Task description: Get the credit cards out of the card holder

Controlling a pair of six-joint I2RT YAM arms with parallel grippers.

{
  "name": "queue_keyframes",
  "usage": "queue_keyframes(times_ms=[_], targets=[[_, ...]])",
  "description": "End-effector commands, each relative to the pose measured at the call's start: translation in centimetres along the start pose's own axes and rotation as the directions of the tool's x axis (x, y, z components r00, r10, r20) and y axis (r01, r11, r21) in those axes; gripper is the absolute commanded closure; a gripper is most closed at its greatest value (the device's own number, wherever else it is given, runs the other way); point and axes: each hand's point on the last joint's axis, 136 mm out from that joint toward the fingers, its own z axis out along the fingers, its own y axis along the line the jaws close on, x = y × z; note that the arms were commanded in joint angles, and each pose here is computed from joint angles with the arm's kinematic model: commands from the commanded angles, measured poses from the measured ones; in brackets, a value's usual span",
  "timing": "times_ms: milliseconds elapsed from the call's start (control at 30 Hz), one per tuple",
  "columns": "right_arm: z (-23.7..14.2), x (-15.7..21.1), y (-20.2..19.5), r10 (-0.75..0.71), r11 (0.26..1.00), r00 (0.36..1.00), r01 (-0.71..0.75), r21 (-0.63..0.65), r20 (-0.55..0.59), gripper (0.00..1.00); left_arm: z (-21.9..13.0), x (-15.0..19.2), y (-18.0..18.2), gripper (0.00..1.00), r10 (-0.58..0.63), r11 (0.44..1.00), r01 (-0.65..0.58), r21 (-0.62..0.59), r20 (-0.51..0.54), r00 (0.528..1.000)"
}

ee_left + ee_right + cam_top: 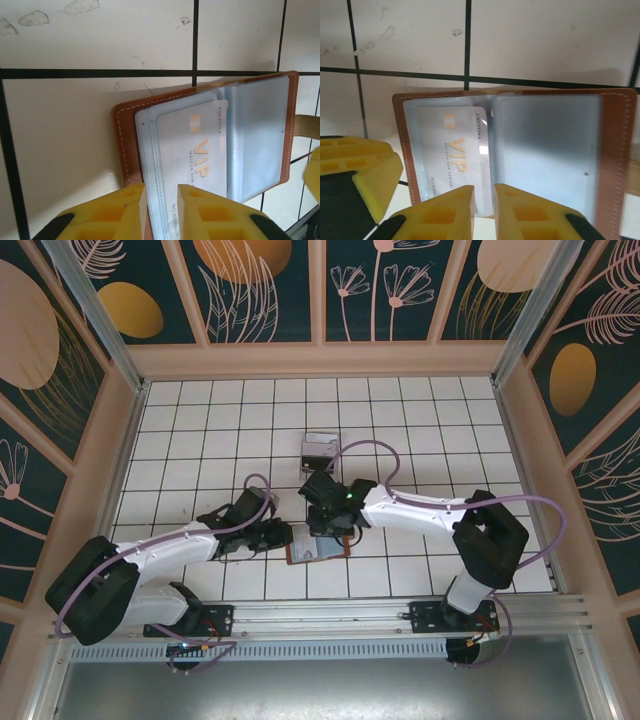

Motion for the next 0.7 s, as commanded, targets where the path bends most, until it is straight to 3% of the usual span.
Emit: queue_keyframes(times_ms=[0,667], targets=[[0.4,0.0,2.1,0.017,0.986,0.999,-0.023,-0.164,-0.039,0.84,0.5,0.5,-0.3,0.80,-0.003,1.000,0.003,0.019,-0.019,1.000],[4.4,1.2,0.6,0.031,0.985,0.990,-0.054,-0.161,-0.139,0.85,1.2,1.2,-1.7,0.86,0.013,0.998,-0.010,0.068,-0.045,0.999]])
